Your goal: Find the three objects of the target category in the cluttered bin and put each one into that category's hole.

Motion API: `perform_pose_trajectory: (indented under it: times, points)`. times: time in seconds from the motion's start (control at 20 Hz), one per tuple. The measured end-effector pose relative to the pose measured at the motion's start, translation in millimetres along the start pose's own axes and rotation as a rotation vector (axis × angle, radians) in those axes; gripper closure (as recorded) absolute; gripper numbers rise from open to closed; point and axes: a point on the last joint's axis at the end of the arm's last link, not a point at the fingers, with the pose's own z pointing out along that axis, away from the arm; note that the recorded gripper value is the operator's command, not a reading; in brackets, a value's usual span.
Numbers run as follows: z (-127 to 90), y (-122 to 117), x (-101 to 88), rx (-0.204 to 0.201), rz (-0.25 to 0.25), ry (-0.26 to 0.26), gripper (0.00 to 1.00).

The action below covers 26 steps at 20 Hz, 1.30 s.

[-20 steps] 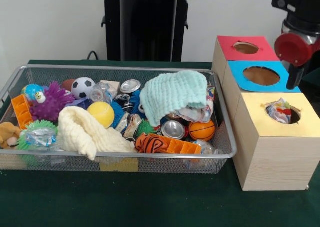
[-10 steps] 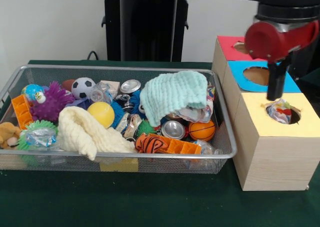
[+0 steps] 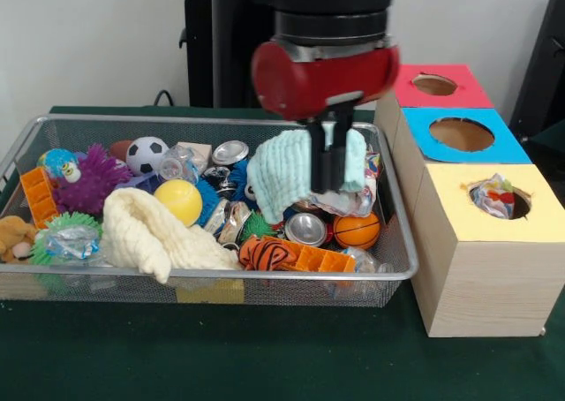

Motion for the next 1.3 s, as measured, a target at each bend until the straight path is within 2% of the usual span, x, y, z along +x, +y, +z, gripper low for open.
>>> perform_pose_trajectory:
  times: [0.3,0.4,0.5,0.75,0.8,0.95,1.3]
  points:
    - [-4.2,-26.9,31.6,-0.003,0.025,0.009,1.0]
    - [-7.2,-29.7,47.4,-0.011,0.029,0.021,1.0]
    - [-8.4,-28.4,55.1,-0.017,0.027,0.028,1.0]
    - [-8.4,-12.4,70.4,-0.043,-0.001,0.051,1.0]
    - [-5.7,-3.2,73.1,-0.052,-0.019,0.06,1.0]
    - [1.3,20.4,75.4,-0.084,-0.055,0.073,1.0]
    - [13.0,55.9,79.6,-0.126,-0.115,0.095,1.0]
